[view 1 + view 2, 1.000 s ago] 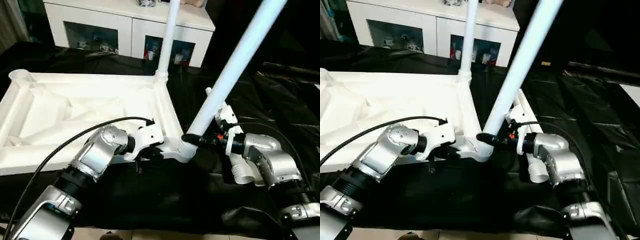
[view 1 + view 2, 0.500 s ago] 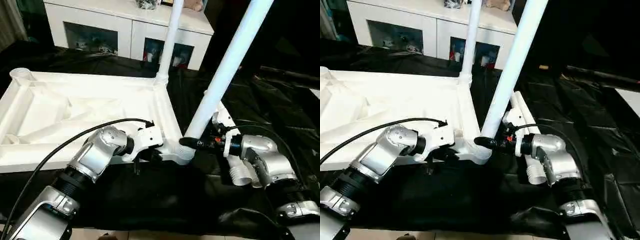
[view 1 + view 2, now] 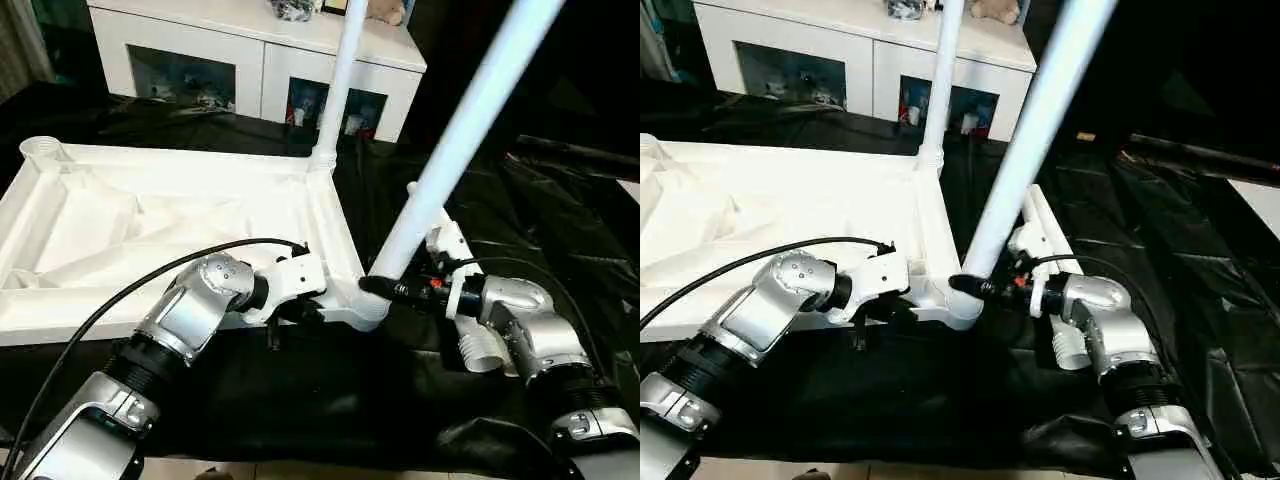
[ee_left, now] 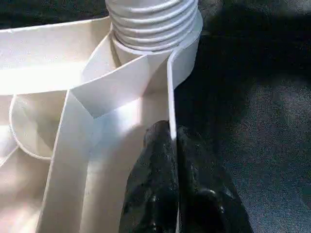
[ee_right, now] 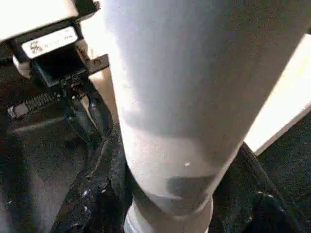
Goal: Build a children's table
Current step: Insert table leg to table base
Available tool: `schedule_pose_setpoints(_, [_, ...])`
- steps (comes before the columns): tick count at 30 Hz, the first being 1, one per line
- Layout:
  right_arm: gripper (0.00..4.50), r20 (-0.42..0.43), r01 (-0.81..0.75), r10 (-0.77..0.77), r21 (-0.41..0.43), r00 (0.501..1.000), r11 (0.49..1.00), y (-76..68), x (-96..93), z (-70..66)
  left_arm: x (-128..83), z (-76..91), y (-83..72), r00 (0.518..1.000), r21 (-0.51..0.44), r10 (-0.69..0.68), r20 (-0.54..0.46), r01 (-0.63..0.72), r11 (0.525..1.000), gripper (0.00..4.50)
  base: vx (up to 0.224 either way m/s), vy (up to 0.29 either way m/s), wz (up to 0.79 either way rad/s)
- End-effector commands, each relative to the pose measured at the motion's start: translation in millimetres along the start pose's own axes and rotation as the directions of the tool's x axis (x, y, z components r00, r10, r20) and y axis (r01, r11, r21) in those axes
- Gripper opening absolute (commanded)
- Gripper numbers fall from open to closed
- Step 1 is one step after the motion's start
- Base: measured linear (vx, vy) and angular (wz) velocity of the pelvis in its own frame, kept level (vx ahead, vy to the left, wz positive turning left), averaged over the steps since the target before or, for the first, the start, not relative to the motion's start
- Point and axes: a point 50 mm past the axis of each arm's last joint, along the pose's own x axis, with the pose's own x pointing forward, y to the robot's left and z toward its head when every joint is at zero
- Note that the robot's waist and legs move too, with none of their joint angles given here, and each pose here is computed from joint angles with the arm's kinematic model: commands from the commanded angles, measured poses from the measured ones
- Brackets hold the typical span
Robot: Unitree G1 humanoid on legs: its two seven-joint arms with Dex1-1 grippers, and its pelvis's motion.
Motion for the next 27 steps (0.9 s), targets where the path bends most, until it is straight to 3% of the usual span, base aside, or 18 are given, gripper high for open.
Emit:
schedule_pose_setpoints(1, [1.86, -0.291, -0.032, 0.077, 0.157, 0.954, 0.987, 21.4, -8.2, -67.1, 5, 22.0, -9.0, 0.990, 0.113, -0.105, 0.092, 0.094, 0.989, 0.00, 0.000, 0.000, 0.00])
schedule_pose_setpoints(13, [1.86, -0.317, -0.116, 0.156, 0.144, 0.935, 0.983, 29.8, -10.1, -72.2, 3, 19.6, -14.4, 0.985, 0.157, -0.154, 0.072, 0.142, 0.977, 0.00, 0.000, 0.000, 0.00])
schedule_pose_setpoints(16, [1.86, -0.323, -0.218, 0.242, 0.109, 0.915, 0.970, 38.9, -14.3, -69.2, -2, 22.8, -18.4, 0.969, 0.248, -0.232, 0.086, 0.205, 0.947, 0.00, 0.000, 0.000, 0.00])
schedule_pose_setpoints(22, [1.86, -0.334, -0.267, 0.282, 0.093, 0.899, 0.959, 44.1, -15.7, -69.1, -6, 24.1, -23.1, 0.957, 0.291, -0.281, 0.071, 0.250, 0.923, 0.00, 0.000, 0.000, 0.00])
schedule_pose_setpoints(27, [1.86, -0.324, -0.245, 0.262, 0.093, 0.909, 0.965, 42.4, -13.9, -68.9, -6, 23.3, -21.5, 0.962, 0.281, -0.264, 0.072, 0.234, 0.931, 0.00, 0.000, 0.000, 0.00])
